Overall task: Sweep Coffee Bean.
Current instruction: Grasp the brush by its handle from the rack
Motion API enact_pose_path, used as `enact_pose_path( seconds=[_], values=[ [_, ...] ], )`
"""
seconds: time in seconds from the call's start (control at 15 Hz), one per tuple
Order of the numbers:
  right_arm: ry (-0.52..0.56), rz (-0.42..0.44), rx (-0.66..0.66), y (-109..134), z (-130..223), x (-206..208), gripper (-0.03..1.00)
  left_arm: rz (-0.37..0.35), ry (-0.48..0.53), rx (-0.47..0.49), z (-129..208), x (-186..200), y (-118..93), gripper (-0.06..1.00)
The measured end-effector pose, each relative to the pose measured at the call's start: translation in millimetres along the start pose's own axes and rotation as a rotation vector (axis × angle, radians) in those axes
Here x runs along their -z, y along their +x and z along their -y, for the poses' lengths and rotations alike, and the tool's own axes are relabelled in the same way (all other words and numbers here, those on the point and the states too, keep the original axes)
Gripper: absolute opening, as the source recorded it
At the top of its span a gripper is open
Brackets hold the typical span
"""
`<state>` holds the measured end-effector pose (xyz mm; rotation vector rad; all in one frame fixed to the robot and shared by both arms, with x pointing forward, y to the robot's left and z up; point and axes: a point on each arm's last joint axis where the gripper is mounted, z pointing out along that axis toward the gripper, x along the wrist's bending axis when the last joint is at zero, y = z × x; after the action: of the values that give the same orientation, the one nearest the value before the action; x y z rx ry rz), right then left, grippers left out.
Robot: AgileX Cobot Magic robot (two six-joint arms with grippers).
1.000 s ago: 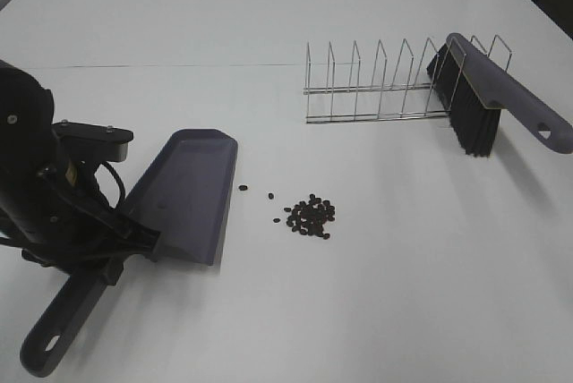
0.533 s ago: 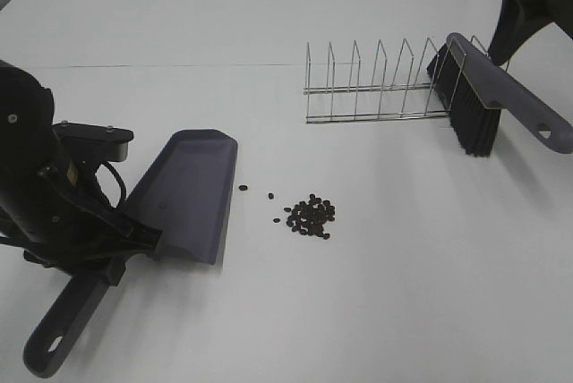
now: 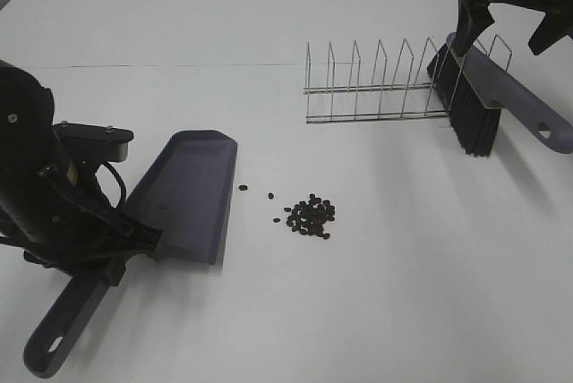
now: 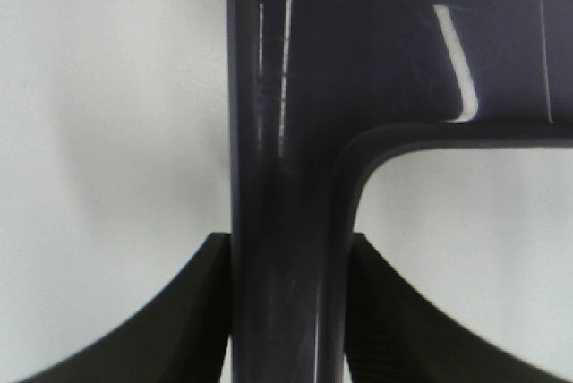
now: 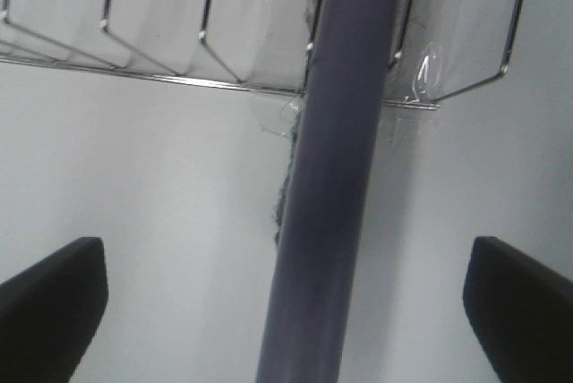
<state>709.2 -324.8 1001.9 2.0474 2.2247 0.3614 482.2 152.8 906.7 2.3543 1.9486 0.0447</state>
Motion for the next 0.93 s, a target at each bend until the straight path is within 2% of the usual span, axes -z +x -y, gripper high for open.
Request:
enact_pose_path(
  seconds=[0.13,0.2,0.33,0.6,0.93],
  values=[
    [0.009,0.006,-0.018,-14,-7,-19,0.98,0.0,0.0,0.0,0,0,0,0.31],
    [0.038,-0.001,-0.048,-32,-4,-34,0.98,0.0,0.001,0.0,0,0,0,0.31],
    [0.067,-0.004,-0.062,-44,0,-48,0.98,0.0,0.001,0.0,0,0,0,0.31],
    [0.067,-0.06,-0.087,-41,0,-55,0.98,0.0,0.001,0.0,0,0,0,0.31],
    [0.108,-0.077,-0.098,-43,3,-76,0.95,0.0,0.001,0.0,0,0,0,0.31]
  ],
)
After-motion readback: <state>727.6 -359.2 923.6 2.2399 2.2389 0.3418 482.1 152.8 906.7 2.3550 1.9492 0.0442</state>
